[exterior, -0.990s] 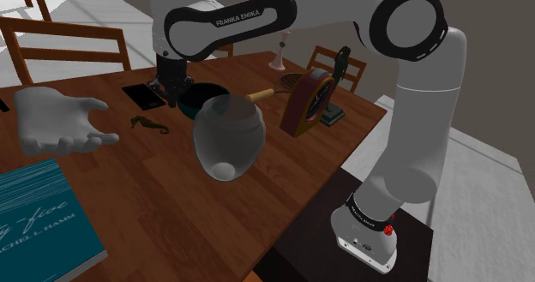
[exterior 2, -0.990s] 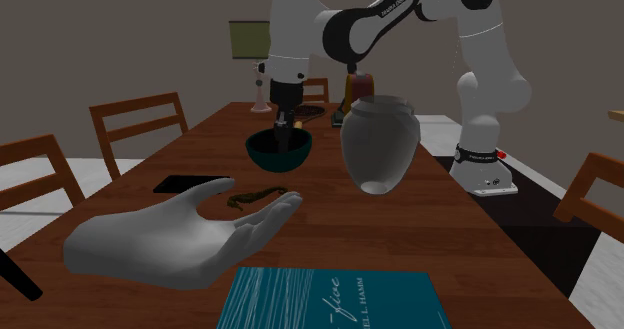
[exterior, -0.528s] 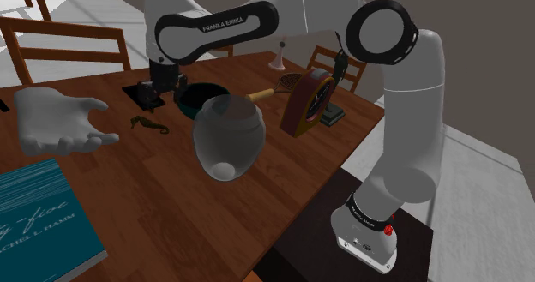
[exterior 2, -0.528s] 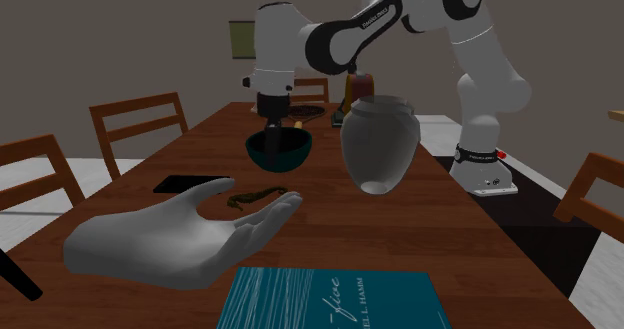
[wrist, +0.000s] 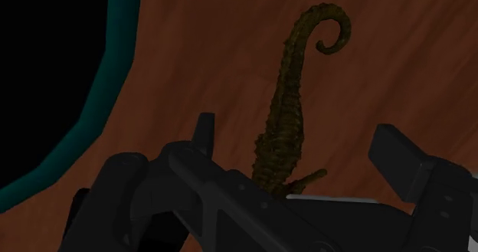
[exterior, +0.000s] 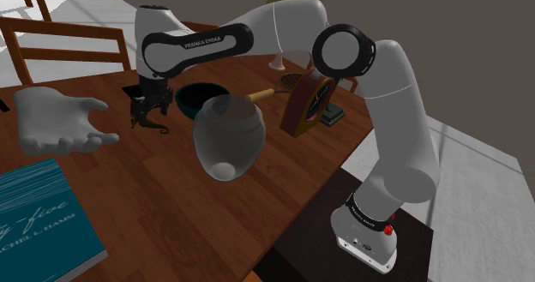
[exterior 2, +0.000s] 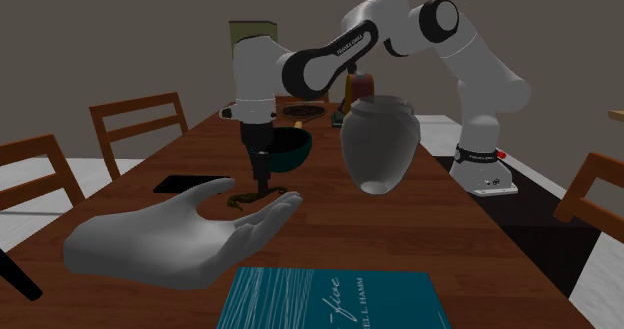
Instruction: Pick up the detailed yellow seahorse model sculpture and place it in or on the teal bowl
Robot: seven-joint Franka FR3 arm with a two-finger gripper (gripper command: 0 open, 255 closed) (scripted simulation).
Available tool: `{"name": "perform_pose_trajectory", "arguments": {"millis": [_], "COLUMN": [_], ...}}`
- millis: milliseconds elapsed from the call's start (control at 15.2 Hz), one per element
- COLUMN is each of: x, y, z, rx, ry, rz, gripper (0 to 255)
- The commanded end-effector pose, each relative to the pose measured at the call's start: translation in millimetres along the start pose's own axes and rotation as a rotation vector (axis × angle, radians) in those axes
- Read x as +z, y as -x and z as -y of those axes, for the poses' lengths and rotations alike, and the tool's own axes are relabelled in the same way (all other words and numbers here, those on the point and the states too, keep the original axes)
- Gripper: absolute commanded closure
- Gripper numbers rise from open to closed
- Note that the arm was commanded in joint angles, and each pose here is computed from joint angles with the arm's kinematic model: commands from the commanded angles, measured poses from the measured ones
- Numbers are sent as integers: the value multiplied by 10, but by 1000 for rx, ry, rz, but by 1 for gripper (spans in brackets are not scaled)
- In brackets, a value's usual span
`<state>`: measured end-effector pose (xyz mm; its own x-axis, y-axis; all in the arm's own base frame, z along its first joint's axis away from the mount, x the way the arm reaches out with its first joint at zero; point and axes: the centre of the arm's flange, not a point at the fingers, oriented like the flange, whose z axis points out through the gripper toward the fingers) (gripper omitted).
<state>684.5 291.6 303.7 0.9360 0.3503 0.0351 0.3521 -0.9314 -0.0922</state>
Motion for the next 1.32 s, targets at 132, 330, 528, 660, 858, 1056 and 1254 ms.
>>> {"name": "perform_pose_trajectory", "arguments": {"millis": [132,330,528,660,858,1056,1254], "x": [216,246,246,246,246,249,235], "y": [-5,-5,-5,-5,-5,-9,-3], "z": [6,6,6,6,6,-3,10], "rx": [-3,-3,-3,-3,-3,-3,-3], "ry": [-1,-1,-1,-1,-1,-1,-1], "rz": [0,0,0,0,0,0,0], "gripper": [0,0,0,0,255,255,255]}}
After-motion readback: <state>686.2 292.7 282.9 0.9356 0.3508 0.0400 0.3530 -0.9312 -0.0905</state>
